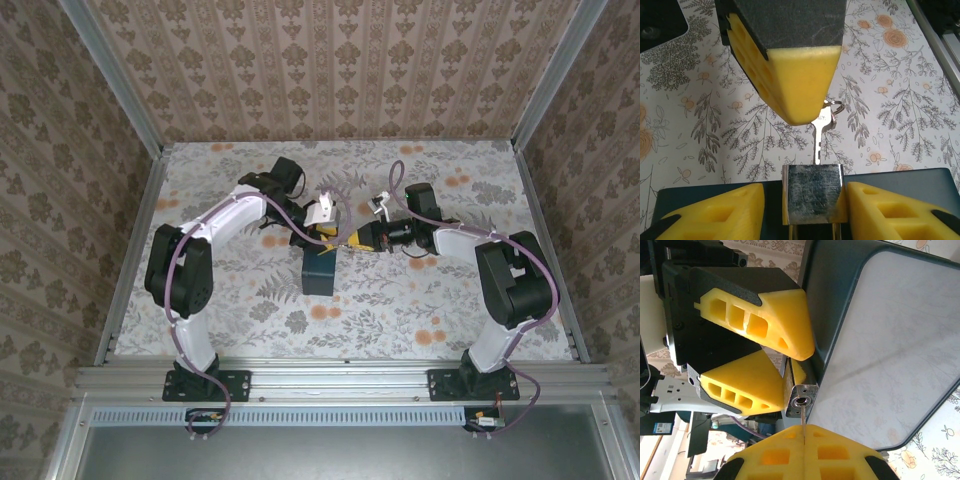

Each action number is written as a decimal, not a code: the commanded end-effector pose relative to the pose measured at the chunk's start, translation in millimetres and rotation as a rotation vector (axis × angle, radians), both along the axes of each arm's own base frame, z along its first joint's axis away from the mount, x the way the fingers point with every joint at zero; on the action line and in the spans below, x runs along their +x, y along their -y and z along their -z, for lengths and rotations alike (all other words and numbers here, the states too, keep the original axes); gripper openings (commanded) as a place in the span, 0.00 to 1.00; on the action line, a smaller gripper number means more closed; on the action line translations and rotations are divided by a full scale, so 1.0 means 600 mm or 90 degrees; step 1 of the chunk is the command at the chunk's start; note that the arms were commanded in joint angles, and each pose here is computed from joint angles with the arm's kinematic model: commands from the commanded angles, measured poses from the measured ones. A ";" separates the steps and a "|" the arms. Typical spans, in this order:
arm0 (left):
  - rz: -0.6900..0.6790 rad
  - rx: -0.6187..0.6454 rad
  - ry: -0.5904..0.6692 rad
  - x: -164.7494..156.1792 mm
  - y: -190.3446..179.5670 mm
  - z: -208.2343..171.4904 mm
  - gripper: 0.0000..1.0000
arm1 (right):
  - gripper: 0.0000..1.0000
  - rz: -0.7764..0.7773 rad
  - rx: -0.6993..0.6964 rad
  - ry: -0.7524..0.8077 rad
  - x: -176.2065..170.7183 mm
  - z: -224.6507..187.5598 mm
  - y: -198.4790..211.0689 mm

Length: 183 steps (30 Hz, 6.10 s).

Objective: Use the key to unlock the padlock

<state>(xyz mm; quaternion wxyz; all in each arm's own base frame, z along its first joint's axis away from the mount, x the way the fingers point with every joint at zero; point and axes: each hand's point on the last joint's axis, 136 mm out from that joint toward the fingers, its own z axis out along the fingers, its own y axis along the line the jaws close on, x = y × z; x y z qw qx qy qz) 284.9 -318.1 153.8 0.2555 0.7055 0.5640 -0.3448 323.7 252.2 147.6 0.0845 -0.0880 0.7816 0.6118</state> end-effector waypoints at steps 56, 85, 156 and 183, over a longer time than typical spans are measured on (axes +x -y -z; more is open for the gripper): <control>-0.006 0.020 -0.035 -0.012 0.013 0.003 0.24 | 0.00 0.018 -0.013 0.122 -0.005 -0.014 -0.033; 0.002 -0.019 -0.047 -0.015 0.013 -0.015 0.22 | 0.00 0.008 -0.018 0.142 -0.002 -0.031 -0.046; -0.011 0.062 -0.078 -0.037 -0.038 0.007 0.30 | 0.00 -0.026 0.017 0.054 -0.022 -0.002 -0.011; 0.061 0.052 -0.010 -0.058 -0.004 -0.013 0.24 | 0.00 -0.039 0.016 0.082 -0.042 -0.036 -0.022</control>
